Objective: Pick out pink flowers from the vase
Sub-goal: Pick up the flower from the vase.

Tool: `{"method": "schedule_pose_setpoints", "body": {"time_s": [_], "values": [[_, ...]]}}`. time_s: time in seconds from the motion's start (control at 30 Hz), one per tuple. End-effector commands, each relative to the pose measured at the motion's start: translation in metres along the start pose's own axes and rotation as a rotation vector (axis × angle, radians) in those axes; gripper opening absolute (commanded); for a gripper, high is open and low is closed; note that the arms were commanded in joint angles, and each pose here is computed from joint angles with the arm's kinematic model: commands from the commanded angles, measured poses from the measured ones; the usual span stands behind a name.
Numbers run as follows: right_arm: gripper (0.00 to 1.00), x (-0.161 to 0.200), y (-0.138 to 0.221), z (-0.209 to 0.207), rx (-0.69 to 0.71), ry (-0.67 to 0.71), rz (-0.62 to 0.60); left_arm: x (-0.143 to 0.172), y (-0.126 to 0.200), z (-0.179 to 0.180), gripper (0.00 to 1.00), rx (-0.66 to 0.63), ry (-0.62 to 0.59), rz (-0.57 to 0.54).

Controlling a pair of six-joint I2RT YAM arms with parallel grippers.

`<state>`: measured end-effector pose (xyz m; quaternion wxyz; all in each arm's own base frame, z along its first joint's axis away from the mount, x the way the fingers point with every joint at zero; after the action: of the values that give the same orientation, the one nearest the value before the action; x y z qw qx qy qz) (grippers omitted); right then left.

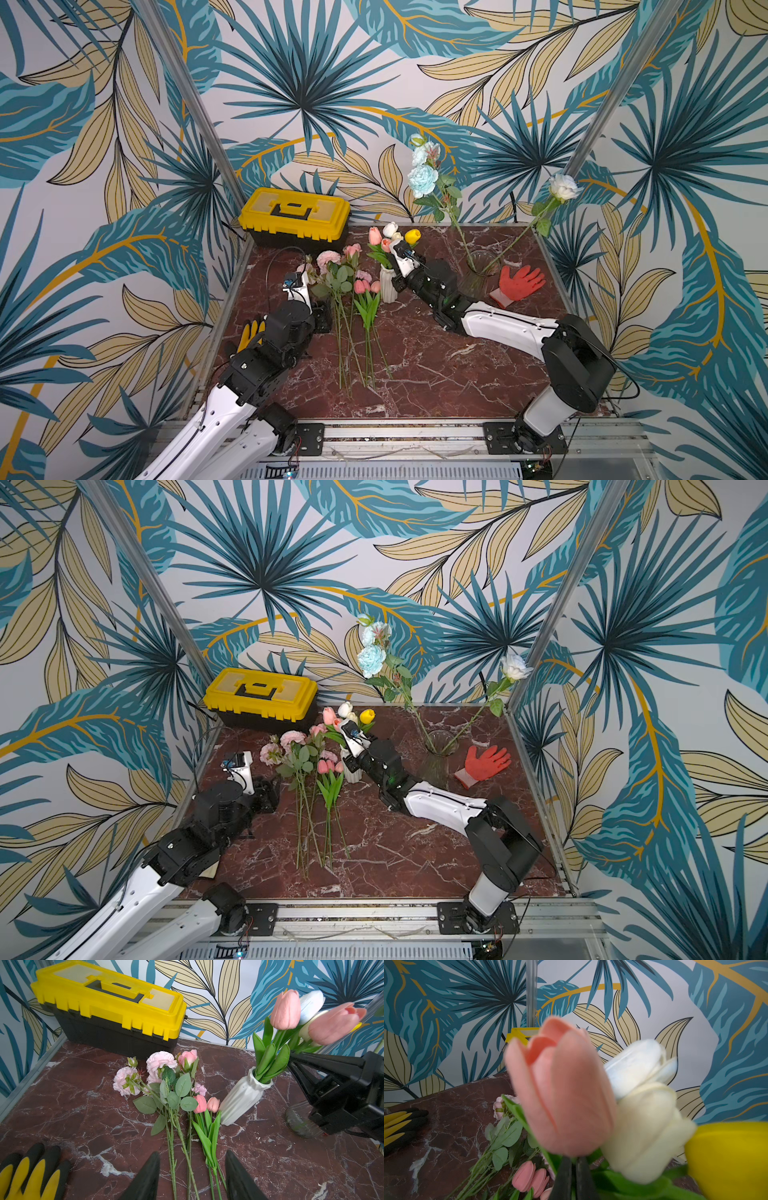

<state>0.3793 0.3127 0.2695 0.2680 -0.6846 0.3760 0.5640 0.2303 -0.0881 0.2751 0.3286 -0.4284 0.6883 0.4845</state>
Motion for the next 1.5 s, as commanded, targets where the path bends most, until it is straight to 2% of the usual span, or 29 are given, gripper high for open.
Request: {"method": "schedule_pose_setpoints", "body": {"time_s": [0.0, 0.27, 0.6, 0.7, 0.97, 1.17, 1.3, 1.47], "values": [[0.02, -0.012, 0.000, -0.002, 0.010, -0.011, -0.035, 0.004, 0.000, 0.001, 0.51, 0.003, -0.015, -0.006], [0.00, -0.032, 0.009, -0.005, 0.004, -0.032, -0.072, 0.003, 0.000, 0.001, 0.51, 0.006, -0.016, -0.007], [0.00, -0.083, 0.039, -0.017, -0.024, -0.055, -0.077, 0.003, 0.000, -0.006, 0.52, 0.049, -0.047, 0.002], [0.00, -0.102, 0.050, -0.021, -0.031, -0.044, -0.060, 0.005, 0.001, -0.014, 0.54, 0.100, -0.079, 0.015], [0.00, -0.160, 0.090, -0.030, -0.073, -0.056, -0.131, 0.009, 0.004, -0.030, 0.58, 0.214, -0.147, 0.039], [0.00, -0.186, 0.122, -0.034, -0.105, -0.084, -0.172, 0.021, 0.009, -0.053, 0.62, 0.389, -0.228, 0.093], [0.00, -0.189, 0.138, -0.031, -0.143, -0.102, -0.183, 0.026, 0.015, -0.068, 0.62, 0.504, -0.259, 0.127], [0.00, -0.172, 0.152, -0.020, -0.211, -0.128, -0.178, 0.029, 0.018, -0.086, 0.62, 0.640, -0.268, 0.125]]}}
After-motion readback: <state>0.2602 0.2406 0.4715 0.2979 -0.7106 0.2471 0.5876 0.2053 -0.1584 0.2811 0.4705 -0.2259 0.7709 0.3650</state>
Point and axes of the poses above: each gripper's point midway between its finger pads, its own y axis back along the fingers, its own z axis along the line the jaws close on, x = y × z, the point moved 3 cm from there along y, back along the fingers, and after that the axes turned 2 degrees about y, right-handed, at the moved point
